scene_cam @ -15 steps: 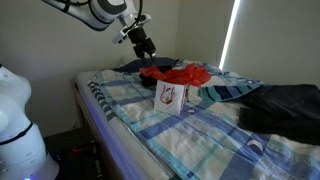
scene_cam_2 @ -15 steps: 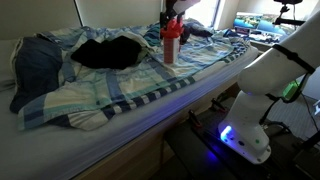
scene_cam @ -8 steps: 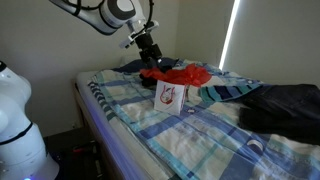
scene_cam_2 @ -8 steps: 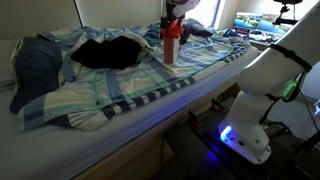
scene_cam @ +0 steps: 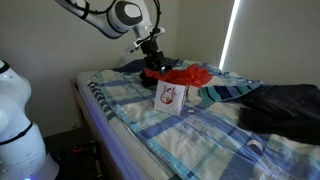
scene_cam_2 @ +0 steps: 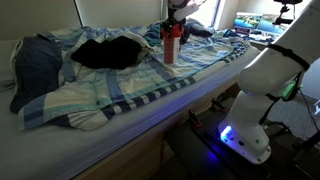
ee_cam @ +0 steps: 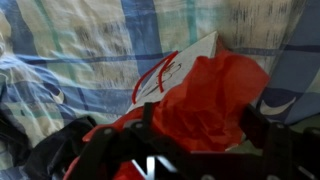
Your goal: Take the red wrapper from the bag and put it on the bed
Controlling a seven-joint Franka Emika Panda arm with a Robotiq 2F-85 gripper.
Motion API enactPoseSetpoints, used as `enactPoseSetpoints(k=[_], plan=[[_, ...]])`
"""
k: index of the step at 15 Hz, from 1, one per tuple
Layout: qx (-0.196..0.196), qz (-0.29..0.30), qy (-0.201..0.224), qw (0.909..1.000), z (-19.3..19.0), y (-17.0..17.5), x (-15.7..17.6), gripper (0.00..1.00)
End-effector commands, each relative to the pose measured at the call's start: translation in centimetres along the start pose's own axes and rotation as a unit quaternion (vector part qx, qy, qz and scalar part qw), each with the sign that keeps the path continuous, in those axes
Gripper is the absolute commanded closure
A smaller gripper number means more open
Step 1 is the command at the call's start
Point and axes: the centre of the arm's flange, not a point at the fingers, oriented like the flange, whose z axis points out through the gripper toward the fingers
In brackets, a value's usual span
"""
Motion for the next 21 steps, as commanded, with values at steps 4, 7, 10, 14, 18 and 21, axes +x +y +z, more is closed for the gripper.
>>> enactPoseSetpoints(k=[4,7,10,14,18,21], plan=[[0.000,0.011,0.019,0.9997,-1.1,0.1,0.6,0.66],[-0.004,0.011,0.034,0.9993,-2.4,0.1,0.5,0.88],[-0.007,0.012,0.052,0.9986,-4.2,0.3,0.3,1.00],[-0.013,0.018,0.075,0.9969,-6.5,0.8,0.0,1.00],[-0.026,0.026,0.107,0.9936,-9.2,1.8,-0.3,1.00],[-0.047,0.035,0.136,0.9889,-11.9,3.0,0.4,1.00]])
